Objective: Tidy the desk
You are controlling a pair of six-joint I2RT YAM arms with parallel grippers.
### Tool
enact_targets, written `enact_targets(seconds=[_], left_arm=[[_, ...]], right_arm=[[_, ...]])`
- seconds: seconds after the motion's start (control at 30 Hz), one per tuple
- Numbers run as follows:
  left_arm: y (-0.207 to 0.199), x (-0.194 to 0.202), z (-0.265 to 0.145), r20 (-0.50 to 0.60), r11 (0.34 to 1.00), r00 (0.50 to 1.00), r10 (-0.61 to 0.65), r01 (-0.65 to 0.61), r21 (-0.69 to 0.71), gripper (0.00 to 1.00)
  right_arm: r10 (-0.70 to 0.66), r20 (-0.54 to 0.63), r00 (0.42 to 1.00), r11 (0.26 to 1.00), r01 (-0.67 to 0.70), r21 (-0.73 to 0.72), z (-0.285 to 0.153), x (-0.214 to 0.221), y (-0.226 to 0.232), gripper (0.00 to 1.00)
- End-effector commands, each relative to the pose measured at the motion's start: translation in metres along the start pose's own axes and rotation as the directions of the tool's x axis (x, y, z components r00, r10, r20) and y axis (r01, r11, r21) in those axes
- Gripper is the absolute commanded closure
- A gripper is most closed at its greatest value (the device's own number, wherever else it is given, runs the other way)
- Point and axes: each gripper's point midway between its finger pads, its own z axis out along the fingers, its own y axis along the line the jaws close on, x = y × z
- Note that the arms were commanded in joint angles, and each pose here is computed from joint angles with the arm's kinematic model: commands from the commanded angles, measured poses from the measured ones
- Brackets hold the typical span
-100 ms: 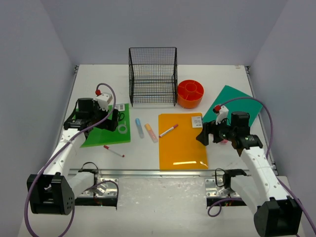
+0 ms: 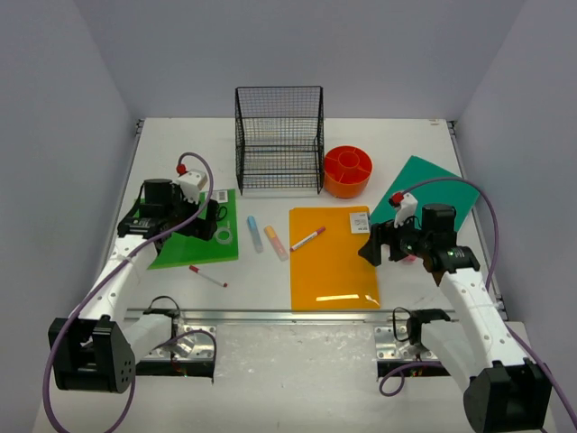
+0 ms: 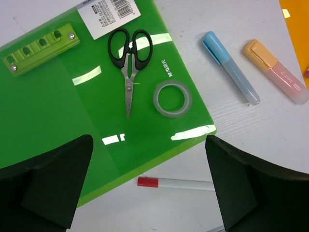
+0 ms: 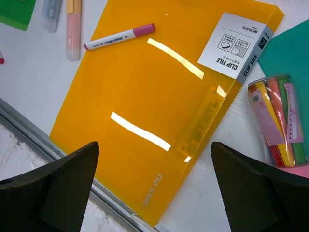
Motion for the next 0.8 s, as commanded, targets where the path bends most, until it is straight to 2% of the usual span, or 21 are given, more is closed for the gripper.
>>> enact_targets(seconds=[0.0, 0.13, 0.27, 0.43, 0.57, 0.77], left_arm=[[-0.005, -0.02, -0.004, 0.08, 0.999, 0.996, 0.038, -0.039, 0.011, 0.0], [-0.005, -0.018, -0.002, 0.066, 0.999, 0.997, 0.036, -0.037, 0.016, 0.0], [-0.007, -0.017, 0.0, 0.055, 0.999, 0.998, 0.042, -0.043, 0.029, 0.0], [-0.009, -0.018, -0.001, 0.063, 0.998, 0.997, 0.046, -0.048, 0.031, 0.0], [-0.009, -0.019, -0.001, 0.065, 0.998, 0.997, 0.048, -0.05, 0.032, 0.0], [-0.009, -0.018, -0.002, 0.066, 0.998, 0.997, 0.049, -0.051, 0.03, 0.0]], right_arm=[[-0.051, 0.025, 0.998, 0.998, 0.05, 0.036, -0.003, -0.008, -0.007, 0.01], [-0.128, -0.02, 0.992, 0.987, 0.129, 0.091, -0.005, -0.01, -0.021, 0.01], [-0.198, -0.219, 0.956, 0.962, 0.232, 0.144, -0.012, -0.002, -0.046, 0.01], [-0.277, -0.312, 0.909, 0.907, 0.354, 0.227, -0.016, -0.009, -0.077, 0.01], [-0.258, -0.417, 0.871, 0.906, 0.368, 0.21, -0.009, -0.001, -0.096, 0.01], [-0.226, -0.5, 0.836, 0.93, 0.338, 0.147, 0.003, -0.003, -0.11, 0.02]])
